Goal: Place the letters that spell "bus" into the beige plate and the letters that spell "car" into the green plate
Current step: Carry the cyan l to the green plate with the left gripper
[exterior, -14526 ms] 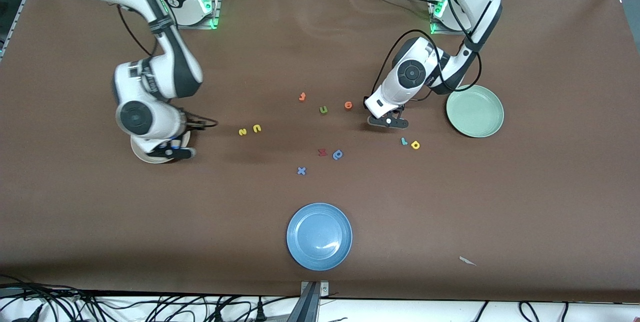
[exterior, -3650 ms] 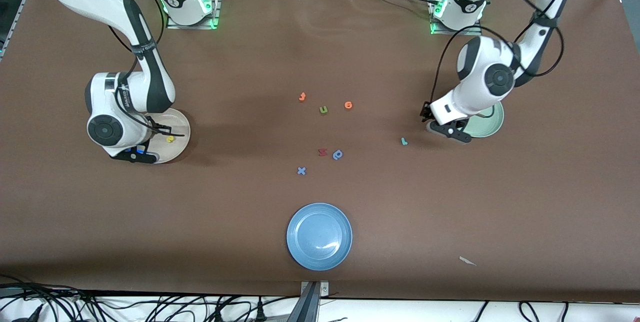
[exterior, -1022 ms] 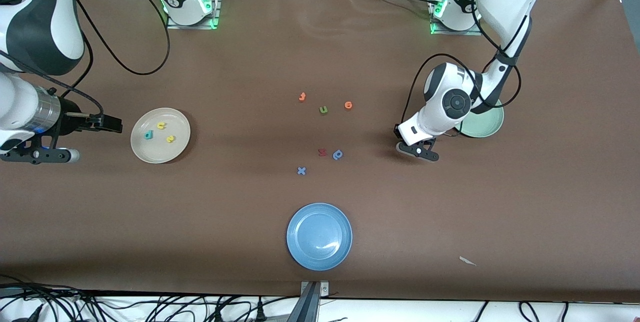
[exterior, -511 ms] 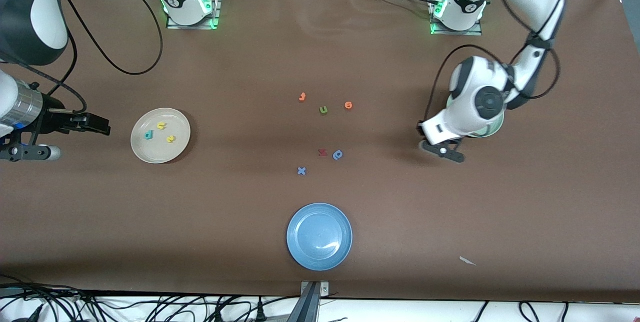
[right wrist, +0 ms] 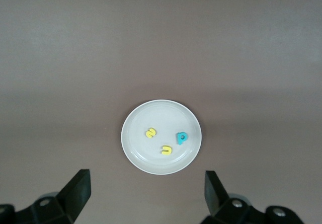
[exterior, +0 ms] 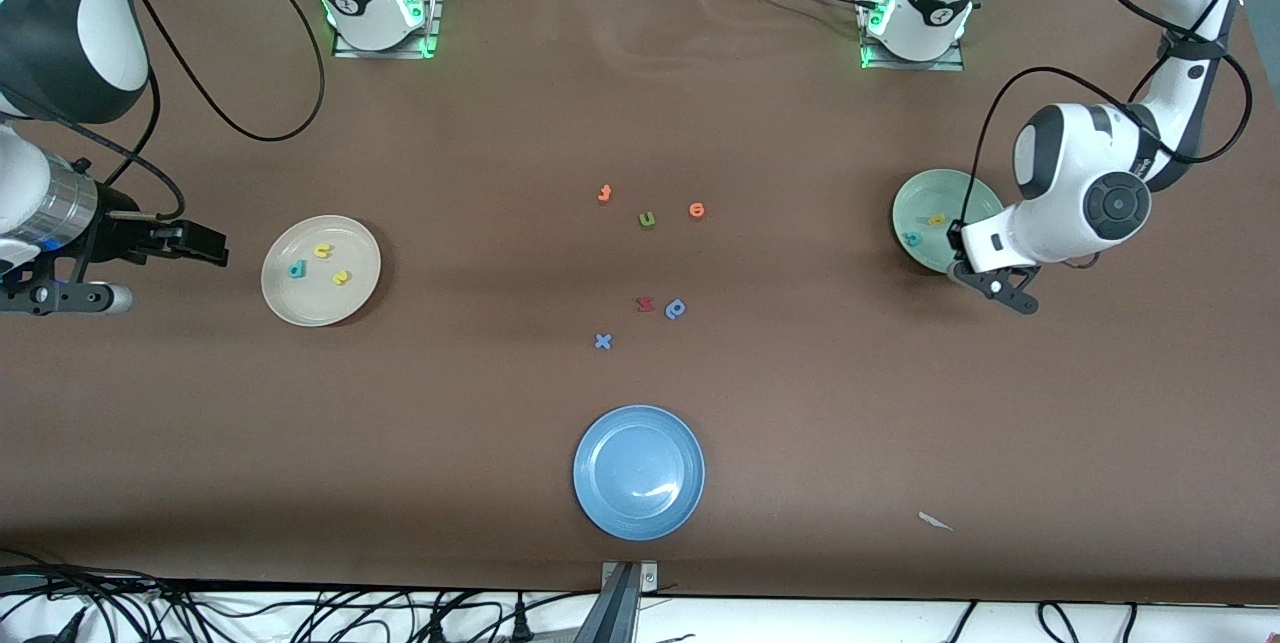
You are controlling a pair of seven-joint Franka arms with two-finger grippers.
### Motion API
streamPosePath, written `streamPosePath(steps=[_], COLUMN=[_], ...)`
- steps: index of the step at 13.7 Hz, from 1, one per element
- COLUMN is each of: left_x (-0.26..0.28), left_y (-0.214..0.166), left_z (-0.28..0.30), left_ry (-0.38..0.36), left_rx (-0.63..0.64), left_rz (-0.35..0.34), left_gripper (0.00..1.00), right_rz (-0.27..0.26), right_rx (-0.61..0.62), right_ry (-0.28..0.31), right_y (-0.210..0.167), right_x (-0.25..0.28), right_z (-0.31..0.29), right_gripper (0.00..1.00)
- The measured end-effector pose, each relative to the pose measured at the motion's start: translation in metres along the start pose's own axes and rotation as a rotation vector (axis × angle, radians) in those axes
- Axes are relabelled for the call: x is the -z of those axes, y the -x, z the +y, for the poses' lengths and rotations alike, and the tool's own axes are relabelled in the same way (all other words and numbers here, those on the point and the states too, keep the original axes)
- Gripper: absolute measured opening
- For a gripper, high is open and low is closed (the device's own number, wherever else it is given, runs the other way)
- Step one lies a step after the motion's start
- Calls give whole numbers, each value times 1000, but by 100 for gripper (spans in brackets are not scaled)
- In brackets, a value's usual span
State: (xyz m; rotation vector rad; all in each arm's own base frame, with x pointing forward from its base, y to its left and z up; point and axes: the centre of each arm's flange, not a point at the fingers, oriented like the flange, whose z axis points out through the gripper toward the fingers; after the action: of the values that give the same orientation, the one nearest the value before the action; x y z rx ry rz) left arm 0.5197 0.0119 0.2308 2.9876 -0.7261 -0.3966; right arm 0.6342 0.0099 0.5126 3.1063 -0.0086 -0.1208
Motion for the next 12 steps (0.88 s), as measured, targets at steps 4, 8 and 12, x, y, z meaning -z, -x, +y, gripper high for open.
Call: streamPosePath(steps=[4, 8, 12], left_x=[-28, -36, -38], left_y=[21, 38, 46], left_z=[2, 12, 19], left_ry=[31, 47, 63], left_rx=[15, 34, 69], left_rz=[-55, -78, -80], left_gripper=[11, 11, 11], right_rz=[-1, -2, -11], right_rx=[0, 0, 0], right_ry=[0, 0, 1], right_y=[0, 0, 1], right_x=[0, 0, -2], right_z=[0, 0, 0], right_gripper=[100, 100, 100])
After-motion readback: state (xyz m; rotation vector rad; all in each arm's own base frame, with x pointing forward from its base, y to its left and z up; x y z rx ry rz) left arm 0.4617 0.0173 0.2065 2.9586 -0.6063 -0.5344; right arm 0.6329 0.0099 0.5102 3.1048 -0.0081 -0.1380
